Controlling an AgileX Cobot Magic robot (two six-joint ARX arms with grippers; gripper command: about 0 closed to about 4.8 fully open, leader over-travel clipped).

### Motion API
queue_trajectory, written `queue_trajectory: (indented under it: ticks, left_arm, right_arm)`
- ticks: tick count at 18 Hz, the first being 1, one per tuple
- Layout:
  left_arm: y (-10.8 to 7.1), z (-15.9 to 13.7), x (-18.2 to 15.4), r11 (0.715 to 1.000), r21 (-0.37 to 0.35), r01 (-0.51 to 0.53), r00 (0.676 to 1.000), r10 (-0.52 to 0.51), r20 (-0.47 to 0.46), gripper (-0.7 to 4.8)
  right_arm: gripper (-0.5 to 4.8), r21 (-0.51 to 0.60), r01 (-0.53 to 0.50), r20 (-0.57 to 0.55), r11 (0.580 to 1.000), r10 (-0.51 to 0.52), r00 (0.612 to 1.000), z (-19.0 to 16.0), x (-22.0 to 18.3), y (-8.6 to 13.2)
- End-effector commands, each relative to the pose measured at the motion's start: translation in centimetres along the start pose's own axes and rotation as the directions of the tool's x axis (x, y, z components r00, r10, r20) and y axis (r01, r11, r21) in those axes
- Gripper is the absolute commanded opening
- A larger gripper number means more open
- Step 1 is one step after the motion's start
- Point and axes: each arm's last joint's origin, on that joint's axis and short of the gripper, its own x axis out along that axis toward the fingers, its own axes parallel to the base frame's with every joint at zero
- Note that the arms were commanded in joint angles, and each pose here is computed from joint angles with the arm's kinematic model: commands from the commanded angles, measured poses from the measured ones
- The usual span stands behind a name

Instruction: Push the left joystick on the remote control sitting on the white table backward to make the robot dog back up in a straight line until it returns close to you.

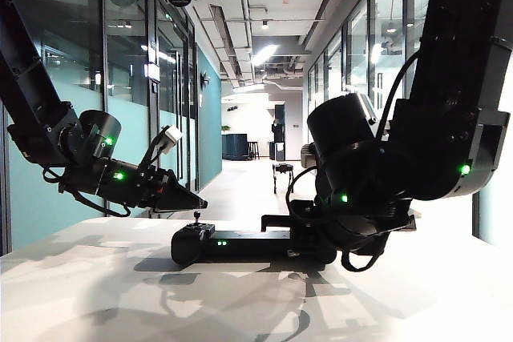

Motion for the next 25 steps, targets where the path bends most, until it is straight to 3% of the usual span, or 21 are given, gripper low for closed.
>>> queue_trajectory:
  ticks: [1,11,25]
  left_arm:
    - [0.35,-0.33,0.37,1.0,0.003,0.011,1.0,-0.011,-0.006,-0.06]
    - [0.2,-0.94,0.73,0.998,0.02,0.054,0.997,-0.053,-0.047,-0.06]
    - [0.19,-0.51,0.65,0.993,0.07,0.091,0.996,-0.09,-0.03,-0.06]
  right_arm:
    - [1.45,0.008,0.009,0.025,1.0,-0.009,1.0,0.42,-0.02,0.09]
    - [1.45,0.005,0.011,0.019,1.0,-0.011,1.0,0.35,-0.01,0.05]
    - [1.44,0.001,0.014,0.012,1.0,-0.014,1.0,0.28,0.0,0.02]
